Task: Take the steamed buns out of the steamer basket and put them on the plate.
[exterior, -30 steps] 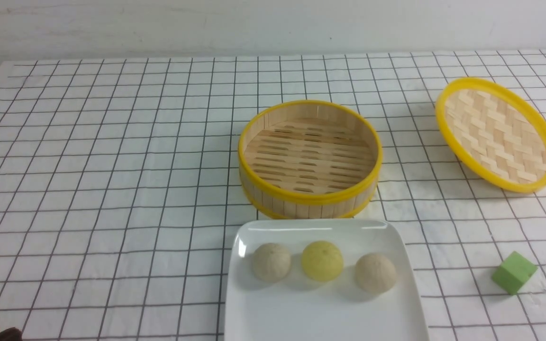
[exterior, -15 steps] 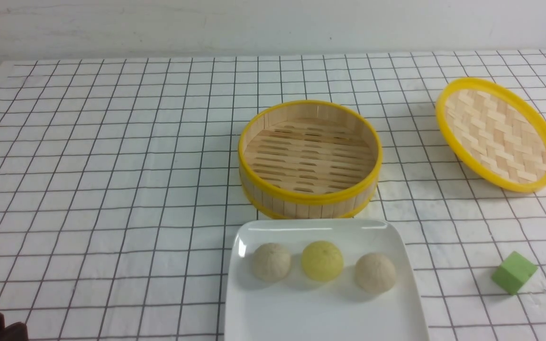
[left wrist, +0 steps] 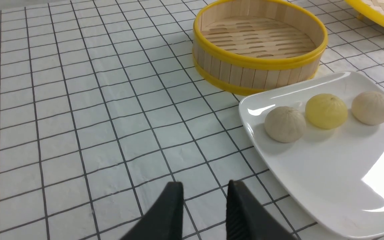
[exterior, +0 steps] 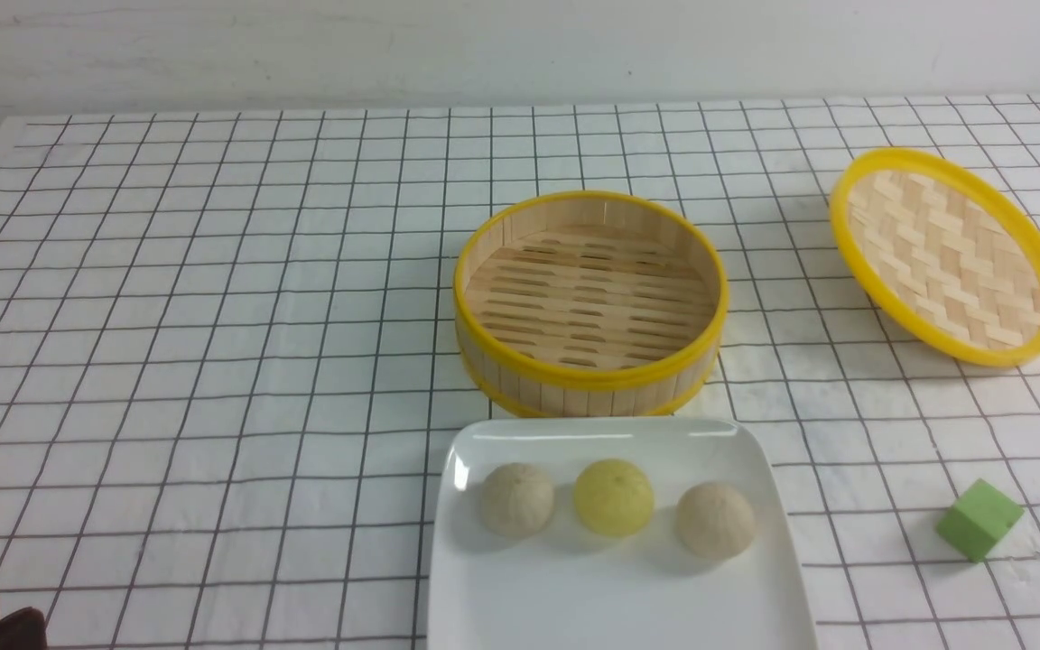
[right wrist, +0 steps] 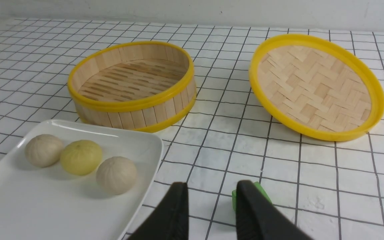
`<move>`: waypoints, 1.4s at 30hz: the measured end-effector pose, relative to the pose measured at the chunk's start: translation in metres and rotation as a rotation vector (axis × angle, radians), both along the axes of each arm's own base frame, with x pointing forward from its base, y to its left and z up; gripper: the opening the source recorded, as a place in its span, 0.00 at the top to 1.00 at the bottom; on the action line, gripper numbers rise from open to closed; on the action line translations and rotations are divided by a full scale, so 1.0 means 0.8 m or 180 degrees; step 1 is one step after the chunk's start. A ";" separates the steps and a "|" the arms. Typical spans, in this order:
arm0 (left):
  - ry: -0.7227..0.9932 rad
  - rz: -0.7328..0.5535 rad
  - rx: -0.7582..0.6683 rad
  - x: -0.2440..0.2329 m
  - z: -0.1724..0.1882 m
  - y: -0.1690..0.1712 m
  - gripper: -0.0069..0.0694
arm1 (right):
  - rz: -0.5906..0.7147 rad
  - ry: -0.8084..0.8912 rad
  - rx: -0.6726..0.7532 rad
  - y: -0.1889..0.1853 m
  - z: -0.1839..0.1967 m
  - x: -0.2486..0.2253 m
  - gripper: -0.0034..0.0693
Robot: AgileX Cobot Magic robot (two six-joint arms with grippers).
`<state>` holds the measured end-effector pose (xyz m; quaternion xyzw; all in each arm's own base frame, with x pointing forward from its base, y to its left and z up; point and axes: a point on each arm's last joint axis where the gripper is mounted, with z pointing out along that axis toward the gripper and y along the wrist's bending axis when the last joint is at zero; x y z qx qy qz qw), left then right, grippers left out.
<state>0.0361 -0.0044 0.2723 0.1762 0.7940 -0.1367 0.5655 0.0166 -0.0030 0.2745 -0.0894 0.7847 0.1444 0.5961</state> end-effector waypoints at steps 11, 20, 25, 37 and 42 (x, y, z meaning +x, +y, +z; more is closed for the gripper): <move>-0.0002 0.0001 0.0002 0.000 0.000 0.000 0.62 | 0.0063 -0.0052 0.0065 0.011 -0.027 0.015 0.63; -0.0002 0.0001 0.0002 0.000 0.000 0.000 0.61 | 0.0104 0.0129 -0.0092 0.020 -0.084 0.032 0.62; -0.0002 0.0001 0.0002 0.000 0.000 0.000 0.60 | 0.0114 0.0207 -0.0293 0.021 -0.115 0.037 0.62; 0.0006 0.0011 0.0039 0.002 0.000 0.000 0.60 | -0.0488 0.0146 -0.0301 0.011 -0.128 0.043 0.62; -0.0047 0.0045 0.0104 0.003 0.000 0.001 0.60 | -0.1041 0.0172 -0.0288 0.000 -0.128 0.043 0.62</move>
